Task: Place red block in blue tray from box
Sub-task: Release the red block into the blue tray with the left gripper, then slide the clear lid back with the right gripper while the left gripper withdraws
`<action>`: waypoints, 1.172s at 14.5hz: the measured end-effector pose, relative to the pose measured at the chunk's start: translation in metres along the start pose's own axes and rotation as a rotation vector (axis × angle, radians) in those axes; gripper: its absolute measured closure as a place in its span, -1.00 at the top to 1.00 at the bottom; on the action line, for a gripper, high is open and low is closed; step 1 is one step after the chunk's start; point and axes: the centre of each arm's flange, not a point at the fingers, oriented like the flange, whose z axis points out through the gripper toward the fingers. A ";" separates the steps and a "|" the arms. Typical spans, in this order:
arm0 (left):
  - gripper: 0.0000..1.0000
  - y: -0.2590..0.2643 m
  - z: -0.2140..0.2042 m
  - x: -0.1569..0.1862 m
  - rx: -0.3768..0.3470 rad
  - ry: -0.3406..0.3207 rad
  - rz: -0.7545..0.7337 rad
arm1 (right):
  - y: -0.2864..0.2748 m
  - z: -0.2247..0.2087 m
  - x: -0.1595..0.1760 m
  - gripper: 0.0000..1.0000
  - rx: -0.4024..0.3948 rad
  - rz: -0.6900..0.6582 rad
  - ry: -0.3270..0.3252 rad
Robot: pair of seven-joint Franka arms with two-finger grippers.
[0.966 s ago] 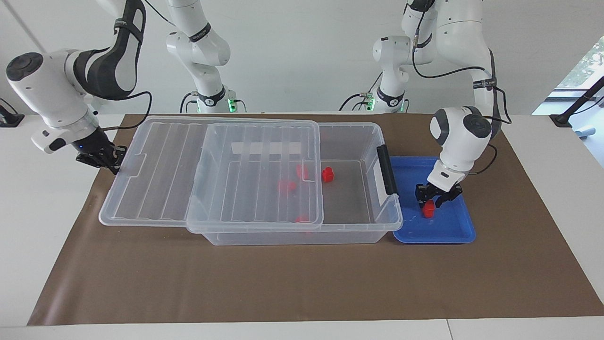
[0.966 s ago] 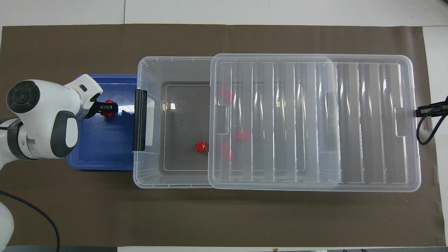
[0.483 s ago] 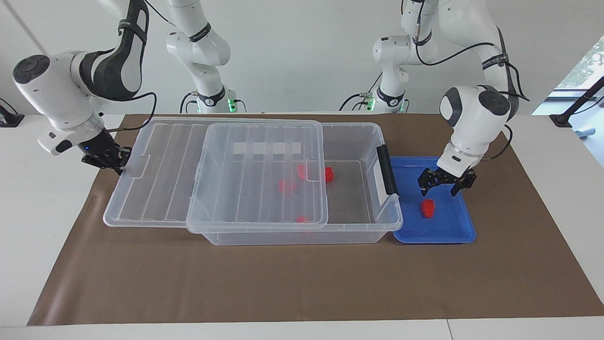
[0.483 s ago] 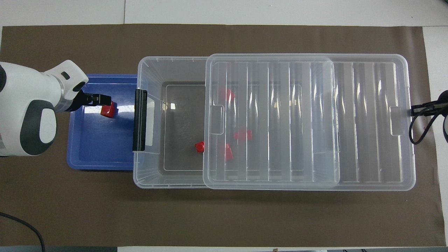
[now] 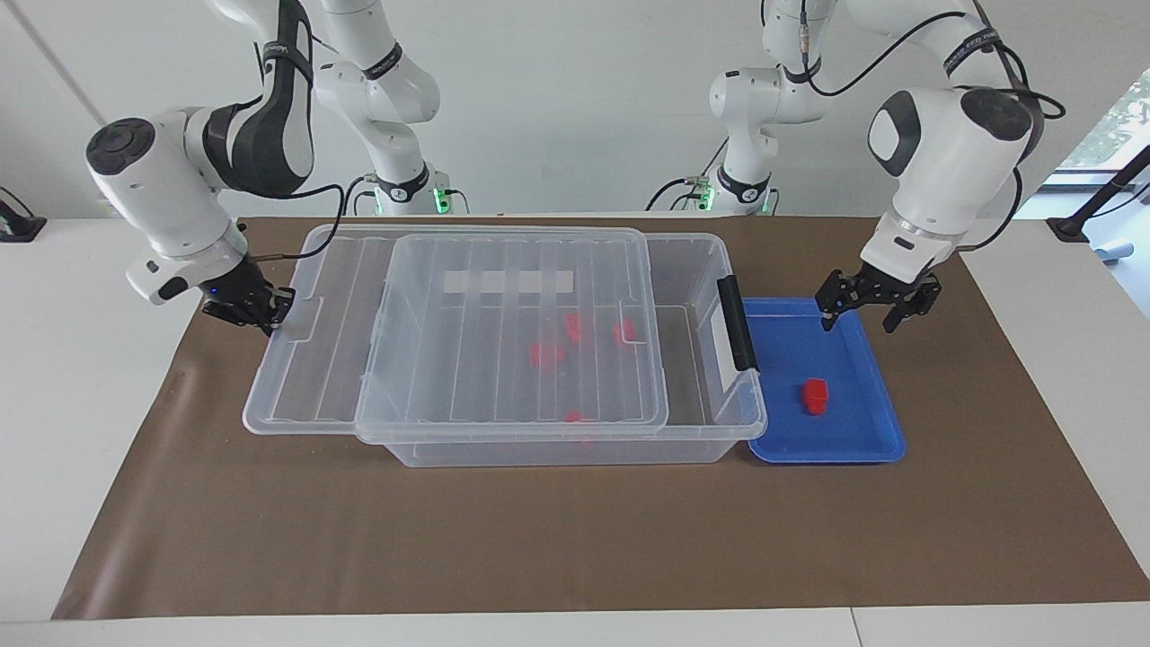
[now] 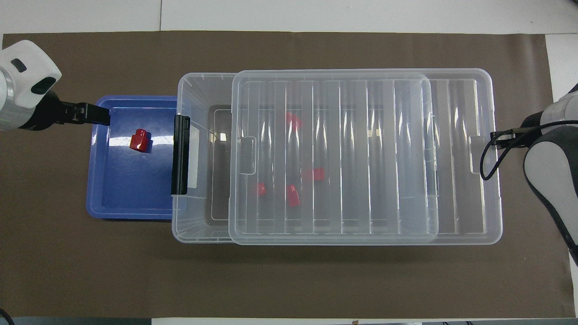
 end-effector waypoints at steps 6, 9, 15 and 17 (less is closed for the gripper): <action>1.00 -0.020 -0.068 -0.010 0.000 -0.068 -0.001 | -0.042 0.002 0.002 -0.98 0.000 0.058 -0.005; 1.00 -0.026 -0.077 -0.014 -0.001 -0.086 -0.011 | -0.057 0.003 0.002 -0.98 -0.001 0.087 -0.005; 1.00 -0.030 -0.075 -0.018 -0.006 -0.117 0.046 | -0.089 0.001 -0.001 -0.98 -0.004 0.125 -0.003; 1.00 -0.029 -0.072 -0.021 -0.008 -0.127 0.051 | -0.093 0.002 -0.001 -0.98 -0.005 0.125 -0.004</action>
